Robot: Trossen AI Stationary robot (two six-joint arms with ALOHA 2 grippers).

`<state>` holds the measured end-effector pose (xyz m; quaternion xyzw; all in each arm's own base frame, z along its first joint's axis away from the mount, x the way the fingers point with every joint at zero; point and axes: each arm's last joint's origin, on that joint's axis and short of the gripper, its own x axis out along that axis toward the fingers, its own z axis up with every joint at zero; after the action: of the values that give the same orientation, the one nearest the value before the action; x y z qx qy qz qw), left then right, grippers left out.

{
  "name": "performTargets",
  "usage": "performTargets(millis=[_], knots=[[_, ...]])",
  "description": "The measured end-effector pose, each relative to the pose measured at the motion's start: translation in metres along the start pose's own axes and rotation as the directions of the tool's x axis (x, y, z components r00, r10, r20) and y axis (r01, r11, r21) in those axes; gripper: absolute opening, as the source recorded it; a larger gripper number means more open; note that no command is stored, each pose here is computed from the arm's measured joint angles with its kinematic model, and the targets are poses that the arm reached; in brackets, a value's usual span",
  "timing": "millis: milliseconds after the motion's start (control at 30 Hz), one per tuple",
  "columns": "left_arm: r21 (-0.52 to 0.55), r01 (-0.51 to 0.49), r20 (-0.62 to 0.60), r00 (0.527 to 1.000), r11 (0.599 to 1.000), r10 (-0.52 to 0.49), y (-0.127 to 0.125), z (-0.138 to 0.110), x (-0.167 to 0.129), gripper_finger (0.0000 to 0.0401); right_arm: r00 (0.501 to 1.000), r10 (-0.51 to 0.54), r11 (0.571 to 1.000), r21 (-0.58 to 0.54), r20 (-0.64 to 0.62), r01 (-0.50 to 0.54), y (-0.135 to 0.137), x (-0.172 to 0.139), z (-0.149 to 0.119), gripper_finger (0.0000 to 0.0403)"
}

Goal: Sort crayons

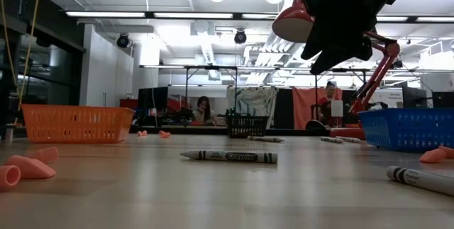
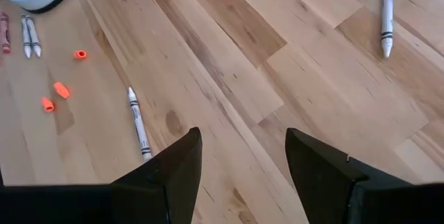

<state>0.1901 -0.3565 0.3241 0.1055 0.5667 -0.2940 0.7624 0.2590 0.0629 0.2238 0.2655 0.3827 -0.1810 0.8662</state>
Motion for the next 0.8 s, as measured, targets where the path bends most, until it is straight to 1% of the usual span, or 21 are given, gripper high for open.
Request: performTargets(millis=[200, 300, 367, 467, 533, 633, 700, 767, 800], knots=[[0.072, -0.029, -0.105, 0.994, 0.997, 0.037, -0.034, -0.016, 0.047, 0.0186, 1.0, 0.0, 1.0, -0.003, 0.0, 0.0, 0.0, 0.0, 0.0, 0.0199], [0.107, -0.065, -0.131, 0.988, 0.992, 0.078, -0.041, -0.021, 0.066, 0.0186, 1.0, 0.0, 1.0, -0.003, 0.0, 0.0, 0.0, 0.0, 0.0, 0.0199], [0.107, -0.104, -0.149, 0.982, 0.989, 0.119, -0.039, -0.022, 0.075, 0.0186, 1.0, 0.0, 1.0, -0.003, 0.0, 0.0, 0.0, 0.0, 0.0, 0.0199], [0.044, -0.176, -0.204, 0.962, 0.983, 0.181, -0.024, -0.021, 0.086, 0.0186, 1.0, 0.0, 1.0, -0.003, 0.0, 0.0, 0.0, 0.0, 0.0, 0.0199], [0.014, -0.206, -0.235, 0.951, 0.978, 0.204, -0.013, -0.021, 0.093, 0.0186, 1.0, 0.0, 1.0, -0.003, 0.0, 0.0, 0.0, 0.0, 0.0, 0.0199], [-0.004, -0.225, -0.25, 0.944, 0.974, 0.217, -0.003, -0.019, 0.098, 0.0186, 1.0, 0.001, 1.0, 0.002, 0.001, -0.001, 0.0, 0.0, 0.0, 0.0199], [-0.002, -0.231, -0.247, 0.943, 0.973, 0.223, -0.001, -0.018, 0.098, 0.0186, 1.0, 0.001, 1.0, 0.01, 0.0, -0.001, 0.0, 0.0, 0.0, 0.0199], [0.027, -0.264, -0.253, 0.931, 0.964, 0.262, 0.001, -0.02, 0.096, 0.0186, 1.0, 0.001, 1.0, 0.016, 0.001, -0.001, 0.0, 0.0, 0.0, 0.0199], [0.047, -0.29, -0.268, 0.918, 0.956, 0.291, 0.003, -0.022, 0.095, 0.0186, 1.0, 0.001, 1.0, 0.016, 0.001, -0.001, 0.0, 0.0, 0.0, 0.0199]])
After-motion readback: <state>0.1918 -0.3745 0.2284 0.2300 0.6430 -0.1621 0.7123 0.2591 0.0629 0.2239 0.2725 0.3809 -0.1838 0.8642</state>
